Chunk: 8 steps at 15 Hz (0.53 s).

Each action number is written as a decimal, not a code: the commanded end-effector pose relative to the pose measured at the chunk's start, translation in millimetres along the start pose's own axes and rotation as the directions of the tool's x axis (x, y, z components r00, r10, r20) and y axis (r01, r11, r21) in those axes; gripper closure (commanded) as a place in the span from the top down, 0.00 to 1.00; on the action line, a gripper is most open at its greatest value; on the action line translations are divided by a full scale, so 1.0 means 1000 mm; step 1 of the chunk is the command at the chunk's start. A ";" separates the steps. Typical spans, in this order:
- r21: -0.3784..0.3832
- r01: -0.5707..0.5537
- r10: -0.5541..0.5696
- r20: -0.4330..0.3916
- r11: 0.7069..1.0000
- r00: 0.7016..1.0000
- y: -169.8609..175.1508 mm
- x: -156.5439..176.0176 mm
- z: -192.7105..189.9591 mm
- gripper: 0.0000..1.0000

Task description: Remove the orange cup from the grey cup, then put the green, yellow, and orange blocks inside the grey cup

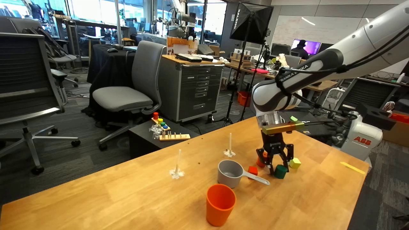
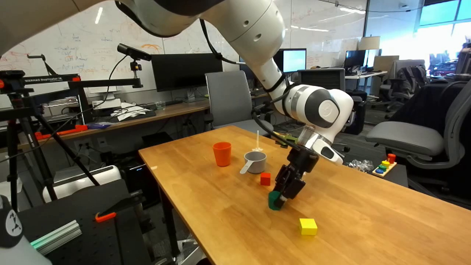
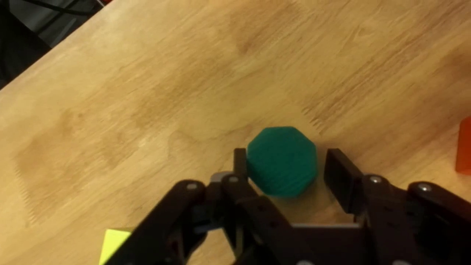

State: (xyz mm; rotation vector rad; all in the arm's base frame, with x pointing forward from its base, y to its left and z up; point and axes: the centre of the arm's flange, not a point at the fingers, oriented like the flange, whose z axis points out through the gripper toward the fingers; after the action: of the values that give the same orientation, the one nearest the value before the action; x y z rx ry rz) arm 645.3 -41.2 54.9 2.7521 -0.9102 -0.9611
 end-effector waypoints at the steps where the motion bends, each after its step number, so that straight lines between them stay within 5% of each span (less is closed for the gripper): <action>1: 0.034 0.002 -0.003 0.026 0.999 1.000 0.008 -0.007 -0.005 0.26; 3: 0.042 0.002 -0.003 0.026 0.999 1.000 0.008 -0.010 -0.007 0.17; 8: 0.071 0.055 -0.053 -0.030 0.996 0.998 -0.005 -0.046 -0.040 0.18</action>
State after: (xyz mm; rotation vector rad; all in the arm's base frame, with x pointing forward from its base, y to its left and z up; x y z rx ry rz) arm 651.4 -35.5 69.4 2.7901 -0.9204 -0.9473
